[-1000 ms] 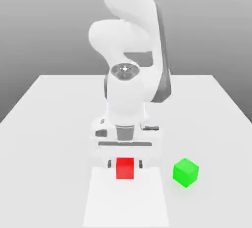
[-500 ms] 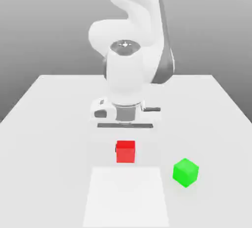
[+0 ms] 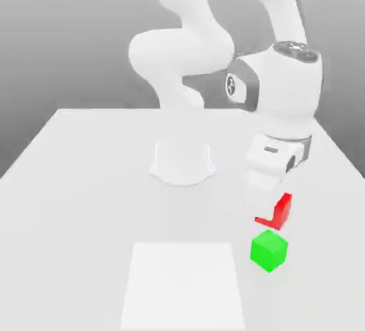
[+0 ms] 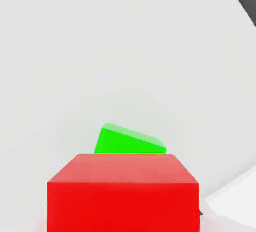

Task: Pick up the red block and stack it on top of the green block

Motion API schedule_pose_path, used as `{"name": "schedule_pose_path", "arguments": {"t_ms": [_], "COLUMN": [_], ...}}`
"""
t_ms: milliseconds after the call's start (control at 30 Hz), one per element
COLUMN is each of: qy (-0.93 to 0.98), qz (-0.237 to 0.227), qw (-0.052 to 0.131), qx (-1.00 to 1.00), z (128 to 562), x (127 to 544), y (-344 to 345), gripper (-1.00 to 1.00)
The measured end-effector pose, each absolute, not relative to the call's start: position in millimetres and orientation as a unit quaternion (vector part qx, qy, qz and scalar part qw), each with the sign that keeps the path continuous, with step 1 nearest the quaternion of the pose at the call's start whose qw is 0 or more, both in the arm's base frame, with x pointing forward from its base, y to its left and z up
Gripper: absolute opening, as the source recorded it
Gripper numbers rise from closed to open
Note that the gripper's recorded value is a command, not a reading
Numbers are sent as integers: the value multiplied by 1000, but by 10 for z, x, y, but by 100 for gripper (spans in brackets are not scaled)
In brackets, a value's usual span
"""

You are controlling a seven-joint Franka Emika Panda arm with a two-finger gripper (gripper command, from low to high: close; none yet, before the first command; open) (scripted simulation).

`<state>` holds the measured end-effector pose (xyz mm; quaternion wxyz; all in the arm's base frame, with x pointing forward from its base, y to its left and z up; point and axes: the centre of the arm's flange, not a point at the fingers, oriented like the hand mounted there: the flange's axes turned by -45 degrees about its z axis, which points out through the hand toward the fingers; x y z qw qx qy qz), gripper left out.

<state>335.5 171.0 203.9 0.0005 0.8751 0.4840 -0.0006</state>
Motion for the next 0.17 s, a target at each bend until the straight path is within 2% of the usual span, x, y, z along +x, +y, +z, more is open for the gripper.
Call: {"name": "schedule_pose_path", "arguments": {"t_ms": [33, 67, 167], "qy": [484, 485, 485], "qz": [-1, -1, -1], "qw": [0, 0, 0], "qx": [875, 875, 875], "z": [1939, 1854, 1854], "x": [3352, 3345, 3345], "y": [1708, 1707, 1707], "gripper": [-100, 100, 100]}}
